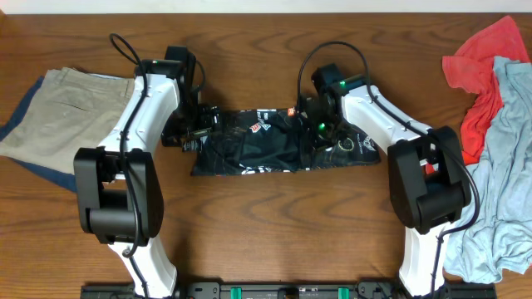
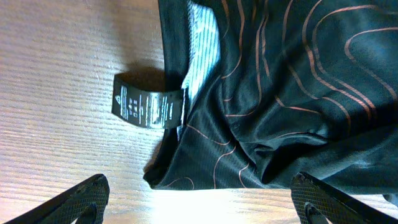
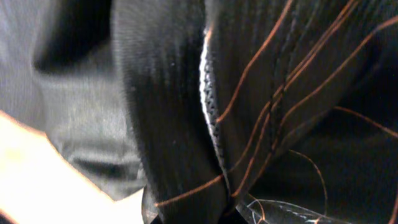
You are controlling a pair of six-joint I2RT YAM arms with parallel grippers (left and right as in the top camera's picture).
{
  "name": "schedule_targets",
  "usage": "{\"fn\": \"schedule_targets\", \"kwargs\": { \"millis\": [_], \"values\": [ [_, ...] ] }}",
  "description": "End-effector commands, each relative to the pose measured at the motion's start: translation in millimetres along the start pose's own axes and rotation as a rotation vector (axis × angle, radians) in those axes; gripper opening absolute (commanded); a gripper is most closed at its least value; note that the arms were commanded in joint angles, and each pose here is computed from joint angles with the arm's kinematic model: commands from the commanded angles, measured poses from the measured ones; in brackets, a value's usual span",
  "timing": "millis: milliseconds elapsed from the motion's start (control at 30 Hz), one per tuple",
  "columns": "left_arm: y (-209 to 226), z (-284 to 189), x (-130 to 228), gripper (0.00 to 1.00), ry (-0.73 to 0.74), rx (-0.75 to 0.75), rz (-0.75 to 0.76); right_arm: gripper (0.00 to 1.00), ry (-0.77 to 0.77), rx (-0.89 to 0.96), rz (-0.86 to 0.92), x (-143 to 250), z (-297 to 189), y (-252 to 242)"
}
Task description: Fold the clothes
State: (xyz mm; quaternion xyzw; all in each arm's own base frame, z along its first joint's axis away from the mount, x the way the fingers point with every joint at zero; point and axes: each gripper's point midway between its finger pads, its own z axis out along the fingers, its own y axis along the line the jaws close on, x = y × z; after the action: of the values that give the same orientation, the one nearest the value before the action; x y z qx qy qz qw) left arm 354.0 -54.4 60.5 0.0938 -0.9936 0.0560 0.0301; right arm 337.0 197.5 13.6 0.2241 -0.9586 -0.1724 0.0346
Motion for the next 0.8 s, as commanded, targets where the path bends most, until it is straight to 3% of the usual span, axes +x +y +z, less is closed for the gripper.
{"fn": "schedule_targets", "kwargs": {
  "millis": [0,233,367,767],
  "values": [
    [3,2,3,0.95,0.007,-0.012,-0.009,0.03,-0.019,-0.016,-0.077,-2,-16,5],
    [2,2,0,0.95,-0.007,-0.008,-0.007,0.31,-0.032,-0.014,-0.048,-3,-21,-5],
    [2,2,0,1.0,-0.008,-0.008,-0.007,0.35,-0.062,-0.011,-0.016,-10,-34,-4],
    [1,7,-3,0.98,-0.008,-0.002,0.005,0.45,-0.227,0.013,-0.013,-20,-107,4]
  ]
}}
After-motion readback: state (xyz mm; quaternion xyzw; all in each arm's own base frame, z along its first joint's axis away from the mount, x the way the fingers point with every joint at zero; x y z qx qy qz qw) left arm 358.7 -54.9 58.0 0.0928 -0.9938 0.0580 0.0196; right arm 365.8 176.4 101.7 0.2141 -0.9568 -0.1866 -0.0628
